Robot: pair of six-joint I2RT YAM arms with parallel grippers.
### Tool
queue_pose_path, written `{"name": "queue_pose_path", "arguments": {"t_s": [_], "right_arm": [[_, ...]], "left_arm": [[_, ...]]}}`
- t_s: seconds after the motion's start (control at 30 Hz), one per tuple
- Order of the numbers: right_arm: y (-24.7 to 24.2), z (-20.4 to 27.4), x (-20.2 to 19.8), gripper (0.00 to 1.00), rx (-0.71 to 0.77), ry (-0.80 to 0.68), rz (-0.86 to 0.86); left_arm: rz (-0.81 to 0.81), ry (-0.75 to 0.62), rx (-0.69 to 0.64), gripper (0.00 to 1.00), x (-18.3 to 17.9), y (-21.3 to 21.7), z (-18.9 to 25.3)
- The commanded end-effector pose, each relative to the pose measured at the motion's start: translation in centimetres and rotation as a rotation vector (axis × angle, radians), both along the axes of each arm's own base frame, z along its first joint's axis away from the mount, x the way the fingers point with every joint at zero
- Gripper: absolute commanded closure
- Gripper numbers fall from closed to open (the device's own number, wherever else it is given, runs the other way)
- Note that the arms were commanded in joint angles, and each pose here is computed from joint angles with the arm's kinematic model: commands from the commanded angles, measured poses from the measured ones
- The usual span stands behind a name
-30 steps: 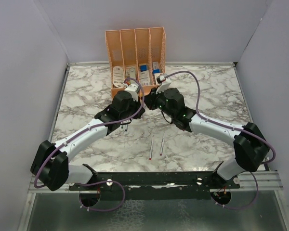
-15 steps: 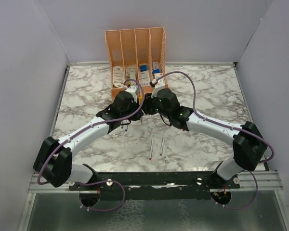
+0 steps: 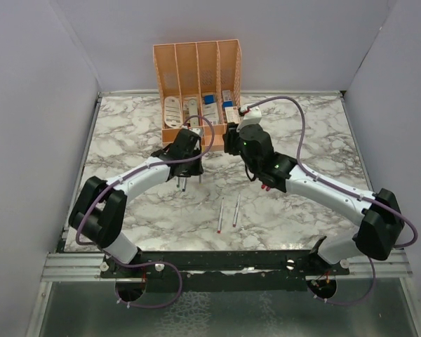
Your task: Insert the pens into the pen caps
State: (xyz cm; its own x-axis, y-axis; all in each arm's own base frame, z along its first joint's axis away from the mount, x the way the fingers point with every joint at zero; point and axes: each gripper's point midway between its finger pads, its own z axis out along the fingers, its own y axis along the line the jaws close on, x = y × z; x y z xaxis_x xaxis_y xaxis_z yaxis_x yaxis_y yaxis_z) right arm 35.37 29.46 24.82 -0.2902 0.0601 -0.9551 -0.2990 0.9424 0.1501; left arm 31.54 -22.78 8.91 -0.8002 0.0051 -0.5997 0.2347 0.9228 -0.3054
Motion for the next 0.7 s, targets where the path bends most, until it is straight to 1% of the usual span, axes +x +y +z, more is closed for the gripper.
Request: {"name": "queue_pose_path", "arguments": {"t_s": [0.0,0.13,0.43,0.57,0.67], "right_arm": [[-3.5,1.1,-0.2,0.60,-0.044,-0.023,-0.138],[-4.1,0.5,-0.7,0.60,-0.047,0.000,-0.149],[-4.6,-1.4,-1.5,0.60,-0.067,0.060,-0.154],[-4.7,-2.1,-1.6,0.60,-0.079,0.078,-0.158],[-4.7,-2.6,-1.5,0.60,-0.087,0.086,-0.159]], "left_arm": [[0.025,0.066,0.103,1.00,1.4,1.6,-1.7],[0.025,0.131,0.177,1.00,1.7,2.2,-3.9],[0.013,0.241,0.249,1.00,0.6,3.0,-7.0],[0.020,0.259,0.258,1.00,0.4,3.3,-7.4],[0.026,0.264,0.258,0.95,0.3,3.4,-7.4]]}}
